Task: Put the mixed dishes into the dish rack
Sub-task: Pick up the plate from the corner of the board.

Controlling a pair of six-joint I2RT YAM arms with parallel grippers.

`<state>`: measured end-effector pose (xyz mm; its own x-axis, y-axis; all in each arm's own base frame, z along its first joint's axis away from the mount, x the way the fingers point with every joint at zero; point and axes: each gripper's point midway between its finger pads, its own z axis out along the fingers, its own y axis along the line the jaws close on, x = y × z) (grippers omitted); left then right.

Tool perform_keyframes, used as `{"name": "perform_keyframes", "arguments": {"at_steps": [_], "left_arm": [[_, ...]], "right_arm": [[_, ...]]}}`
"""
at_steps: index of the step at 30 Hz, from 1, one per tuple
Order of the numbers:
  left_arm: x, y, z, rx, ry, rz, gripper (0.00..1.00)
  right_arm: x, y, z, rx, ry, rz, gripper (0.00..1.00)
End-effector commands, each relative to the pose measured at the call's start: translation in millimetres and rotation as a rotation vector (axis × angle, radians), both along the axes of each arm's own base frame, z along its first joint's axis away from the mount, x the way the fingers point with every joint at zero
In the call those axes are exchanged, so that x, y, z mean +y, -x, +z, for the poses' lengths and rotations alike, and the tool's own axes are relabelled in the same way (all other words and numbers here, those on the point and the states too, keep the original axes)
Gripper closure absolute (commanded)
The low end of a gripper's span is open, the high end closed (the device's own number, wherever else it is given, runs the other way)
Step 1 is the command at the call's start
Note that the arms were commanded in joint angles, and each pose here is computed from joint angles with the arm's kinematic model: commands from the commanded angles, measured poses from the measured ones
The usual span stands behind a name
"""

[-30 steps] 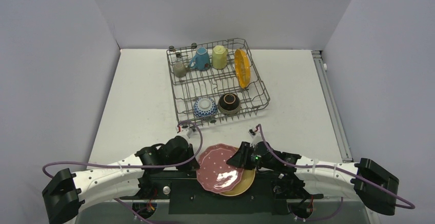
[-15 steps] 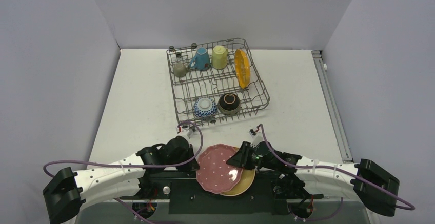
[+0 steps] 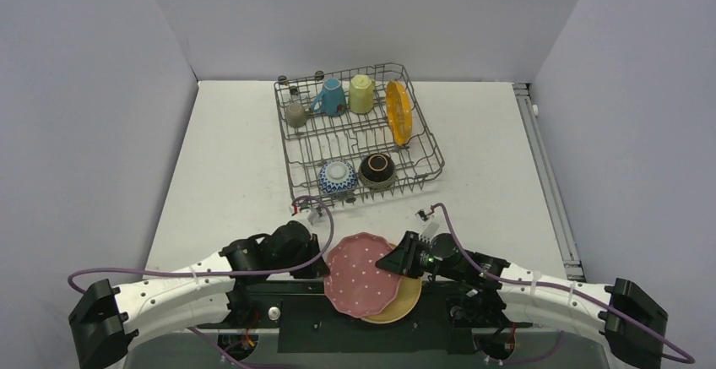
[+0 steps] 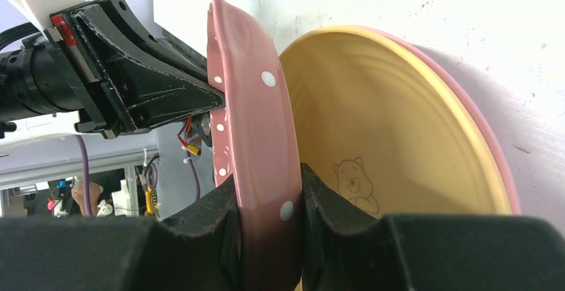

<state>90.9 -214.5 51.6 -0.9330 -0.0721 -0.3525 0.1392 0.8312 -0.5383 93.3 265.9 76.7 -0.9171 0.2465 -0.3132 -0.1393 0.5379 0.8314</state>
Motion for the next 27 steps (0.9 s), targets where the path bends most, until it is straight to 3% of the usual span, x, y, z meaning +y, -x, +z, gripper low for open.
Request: {"name": "perform_keyframes", "arguments": {"at_steps": [1,6,11,14,27], "left_arm": [[-10,-16,35,-0.08,0.056,0.027,0.9],[-5,-20,44,-0.104,0.045,0.037,0.8],[3,-26,60,-0.143,0.032,0.058,0.56],[7,-29,69,-0.167,0.028,0.059,0.47],[23,-45,117,-0.271,-0.011,0.028,0.2]], "right_arm": [[15,-11,59,-0.091,-0.171,-0.014,1.0],[14,-14,69,-0.113,-0.177,-0.024,1.0],[11,-19,78,-0.14,-0.15,-0.037,1.0],[7,-23,85,-0.169,-0.134,-0.046,1.0],[-7,-42,126,-0.265,-0.079,-0.079,1.0]]}}
